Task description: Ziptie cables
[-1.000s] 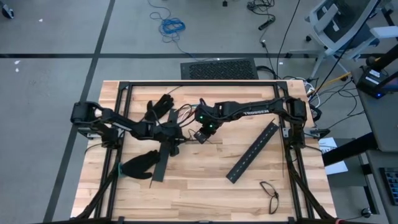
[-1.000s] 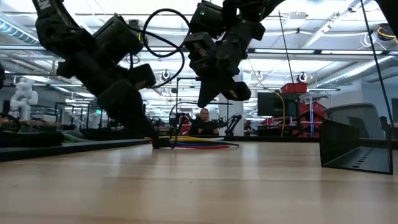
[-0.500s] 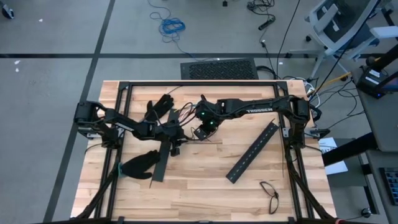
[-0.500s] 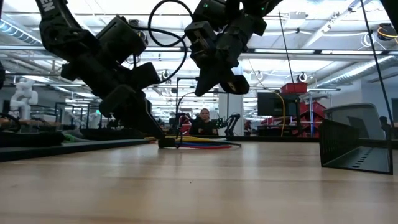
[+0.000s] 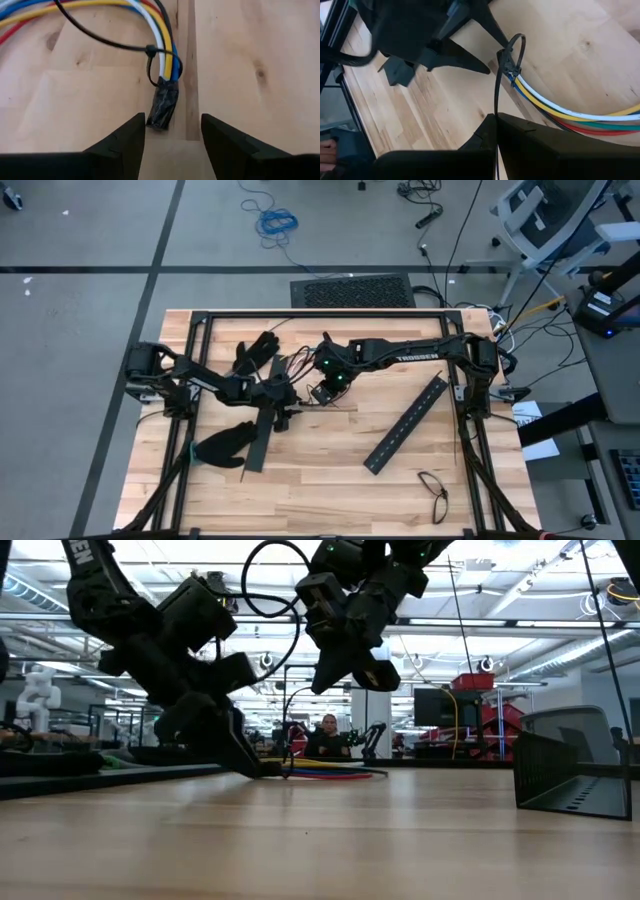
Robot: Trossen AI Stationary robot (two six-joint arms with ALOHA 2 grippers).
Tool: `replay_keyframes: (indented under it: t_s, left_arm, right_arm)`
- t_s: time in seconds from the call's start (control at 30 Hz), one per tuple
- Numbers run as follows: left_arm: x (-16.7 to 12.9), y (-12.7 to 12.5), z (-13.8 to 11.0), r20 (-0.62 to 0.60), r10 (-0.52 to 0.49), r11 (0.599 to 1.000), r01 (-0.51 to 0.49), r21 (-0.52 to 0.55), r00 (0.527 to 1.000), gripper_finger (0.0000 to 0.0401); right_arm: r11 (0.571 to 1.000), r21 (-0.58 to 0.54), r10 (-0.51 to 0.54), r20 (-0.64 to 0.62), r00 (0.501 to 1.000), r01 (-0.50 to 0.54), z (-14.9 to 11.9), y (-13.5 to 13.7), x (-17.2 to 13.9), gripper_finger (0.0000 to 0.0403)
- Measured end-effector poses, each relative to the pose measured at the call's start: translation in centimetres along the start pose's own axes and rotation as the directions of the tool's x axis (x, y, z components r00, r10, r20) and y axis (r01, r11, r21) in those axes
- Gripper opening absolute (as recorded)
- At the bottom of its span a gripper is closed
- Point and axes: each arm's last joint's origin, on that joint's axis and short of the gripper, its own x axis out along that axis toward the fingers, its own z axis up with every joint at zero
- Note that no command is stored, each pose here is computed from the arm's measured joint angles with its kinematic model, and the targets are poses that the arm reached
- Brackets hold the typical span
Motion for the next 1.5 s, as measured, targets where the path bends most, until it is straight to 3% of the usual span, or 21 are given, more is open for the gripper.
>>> replay_keyframes:
  t_s: [0.33, 0.57, 0.73, 1.17, 1.5]
  left_arm:
    - [0.6, 0.3, 1.0, 0.021, 0.082, 0.997, -0.082, 0.008, 0.996, 0.0182]
    - [0.6, -0.1, 0.7, -0.010, 0.037, 0.999, -0.037, 0.035, 0.999, 0.0069]
    - [0.6, -0.3, 0.7, -0.007, 0.029, 0.999, -0.029, 0.036, 1.000, 0.0028]
    - [-0.4, -0.4, 0.3, -0.106, 0.037, 0.998, -0.043, -0.055, 0.994, 0.0028]
    - [-2.8, -0.3, 0.1, -0.202, 0.084, 0.994, -0.095, -0.044, 0.976, 0.0027]
  right_arm:
    - [1.000, 0.006, 0.006, 0.008, 1.000, -0.006, 0.1, 0.1, 0.0, 0.0000]
    - [1.000, 0.010, 0.006, 0.008, 1.000, -0.006, 0.1, 0.0, 0.0, 0.0000]
    - [1.000, 0.011, 0.006, 0.009, 1.000, -0.006, 0.1, 0.0, 0.0, 0.0000]
    - [1.000, 0.019, -0.023, -0.022, 1.000, 0.023, -0.2, -0.2, 0.0, 0.0000]
    - [1.000, 0.006, -0.029, -0.033, 0.999, 0.030, -0.3, -0.3, 0.0, 0.0000]
